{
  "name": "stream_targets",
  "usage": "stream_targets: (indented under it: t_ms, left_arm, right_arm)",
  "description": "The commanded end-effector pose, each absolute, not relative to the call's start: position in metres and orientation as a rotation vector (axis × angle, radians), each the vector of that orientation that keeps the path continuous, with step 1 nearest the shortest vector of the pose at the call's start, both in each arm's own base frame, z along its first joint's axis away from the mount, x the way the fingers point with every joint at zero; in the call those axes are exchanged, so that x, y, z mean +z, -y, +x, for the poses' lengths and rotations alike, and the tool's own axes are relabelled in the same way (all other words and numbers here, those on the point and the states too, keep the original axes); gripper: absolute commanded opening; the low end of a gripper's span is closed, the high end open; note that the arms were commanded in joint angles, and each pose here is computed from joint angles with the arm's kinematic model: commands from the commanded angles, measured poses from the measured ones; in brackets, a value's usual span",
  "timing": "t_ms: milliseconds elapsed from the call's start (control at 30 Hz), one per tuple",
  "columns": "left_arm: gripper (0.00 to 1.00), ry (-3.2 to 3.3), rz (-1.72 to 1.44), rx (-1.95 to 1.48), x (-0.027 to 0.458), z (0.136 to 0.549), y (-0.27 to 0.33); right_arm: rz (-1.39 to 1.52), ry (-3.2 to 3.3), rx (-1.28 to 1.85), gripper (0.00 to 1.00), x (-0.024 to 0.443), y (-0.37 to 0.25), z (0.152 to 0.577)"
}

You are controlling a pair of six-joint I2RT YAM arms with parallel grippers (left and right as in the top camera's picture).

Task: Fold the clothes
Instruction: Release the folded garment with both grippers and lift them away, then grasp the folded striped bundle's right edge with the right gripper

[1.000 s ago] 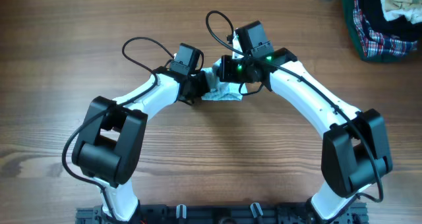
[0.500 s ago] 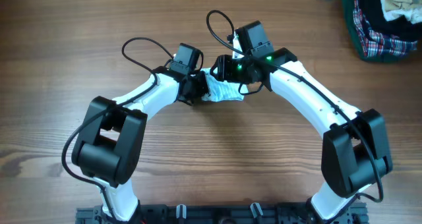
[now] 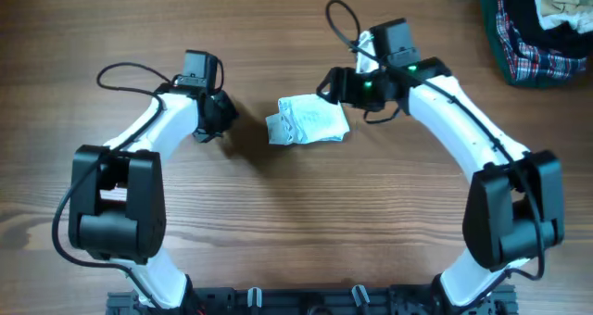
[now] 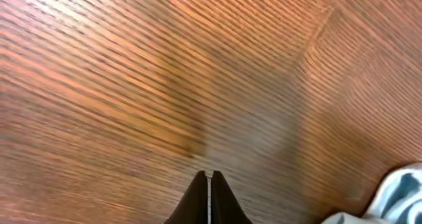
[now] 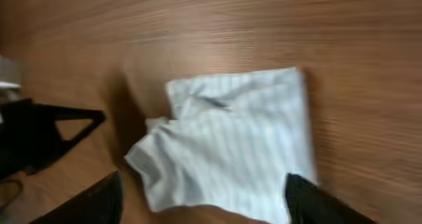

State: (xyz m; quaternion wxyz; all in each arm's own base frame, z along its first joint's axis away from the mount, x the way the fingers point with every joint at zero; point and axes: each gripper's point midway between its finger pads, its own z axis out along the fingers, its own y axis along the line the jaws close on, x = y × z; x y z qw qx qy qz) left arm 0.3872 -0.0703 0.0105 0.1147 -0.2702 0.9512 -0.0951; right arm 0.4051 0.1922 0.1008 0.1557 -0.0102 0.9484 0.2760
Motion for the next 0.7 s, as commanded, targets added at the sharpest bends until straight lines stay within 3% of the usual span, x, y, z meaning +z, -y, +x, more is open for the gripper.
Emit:
stream_targets:
  t_ms: [0,167,333,667]
  left_arm:
    - [0.04,-2.777,-0.769,-0.308,0.02,0.387,0.083]
    - [0.04,-2.758,-0.601,-0.348,0.045,0.395,0.118]
    - [0.04,-2.698,-0.499,-0.394,0.08,0.408,0.147]
    - [0.04,-2.673,-0.499,-0.356,0.084,0.413,0.144]
  right_arm:
    - [-0.13,-2.714,0.734,0.84,0.091,-0.164,0.413]
    - [-0.137,-2.818,0.782,0.81,0.055,-0.151,0.401]
    - [-0.141,-2.888,0.916,0.55,0.025,-0.162,0.389]
    - [-0.183,-2.924,1.104,0.61,0.008,-0.195,0.371]
